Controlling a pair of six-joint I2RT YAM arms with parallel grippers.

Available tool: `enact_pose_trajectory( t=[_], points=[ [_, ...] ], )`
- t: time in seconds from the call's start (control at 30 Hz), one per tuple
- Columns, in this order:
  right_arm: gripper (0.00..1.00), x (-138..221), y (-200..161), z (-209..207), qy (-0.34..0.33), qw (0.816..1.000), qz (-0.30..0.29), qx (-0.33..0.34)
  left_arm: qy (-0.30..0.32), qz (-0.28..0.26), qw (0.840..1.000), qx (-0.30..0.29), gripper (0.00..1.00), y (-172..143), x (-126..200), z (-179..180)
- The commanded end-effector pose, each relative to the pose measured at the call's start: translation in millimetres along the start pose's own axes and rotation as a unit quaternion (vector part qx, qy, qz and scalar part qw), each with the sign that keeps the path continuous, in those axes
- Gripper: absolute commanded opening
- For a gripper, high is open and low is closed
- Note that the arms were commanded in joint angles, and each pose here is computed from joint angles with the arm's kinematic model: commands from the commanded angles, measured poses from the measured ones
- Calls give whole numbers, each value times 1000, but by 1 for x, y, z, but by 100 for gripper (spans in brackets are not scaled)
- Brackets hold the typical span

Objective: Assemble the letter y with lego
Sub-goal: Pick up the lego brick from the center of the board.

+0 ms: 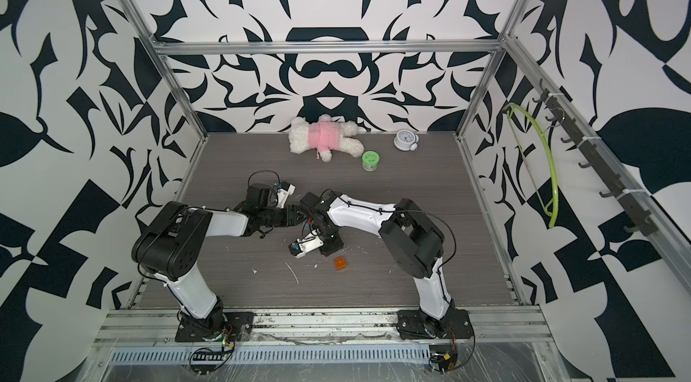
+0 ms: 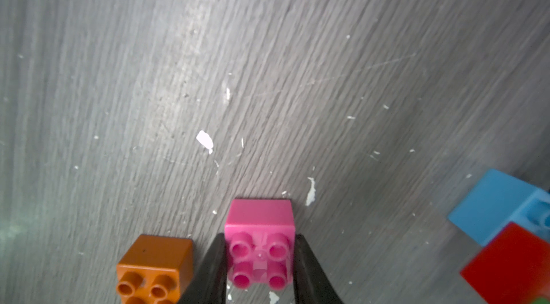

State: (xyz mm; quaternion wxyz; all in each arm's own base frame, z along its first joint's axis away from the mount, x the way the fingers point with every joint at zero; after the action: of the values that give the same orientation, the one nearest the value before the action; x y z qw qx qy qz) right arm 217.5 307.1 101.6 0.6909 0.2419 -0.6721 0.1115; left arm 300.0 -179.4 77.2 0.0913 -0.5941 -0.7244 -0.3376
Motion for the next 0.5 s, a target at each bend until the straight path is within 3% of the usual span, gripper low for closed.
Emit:
enact_pose_trajectory(
  t=[0.0, 0.23, 0.47],
  points=[
    [27, 12, 7, -4, -7, 1000, -8, -1, 88, 56, 993, 63, 50, -39, -2, 40],
    [23, 50, -7, -5, -54, 997, -23, -60, 89, 57, 992, 64, 50, -39, -2, 40],
    [21, 89, -79, -20, -111, 967, 11, -227, 89, 57, 992, 64, 50, -39, -2, 41]
  ],
)
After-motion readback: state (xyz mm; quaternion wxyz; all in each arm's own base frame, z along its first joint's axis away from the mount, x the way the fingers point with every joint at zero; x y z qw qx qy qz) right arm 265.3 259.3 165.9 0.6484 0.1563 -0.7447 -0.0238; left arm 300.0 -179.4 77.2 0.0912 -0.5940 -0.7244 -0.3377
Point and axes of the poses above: each gripper's point midway between its finger pads, its own x axis back along the fingers, its own z axis along the line the jaws close on, y = z × x, the point moved 7 cm from there along x, back along the fingers, and after that the axes turned 4 degrees about x, right-handed, at the moved point
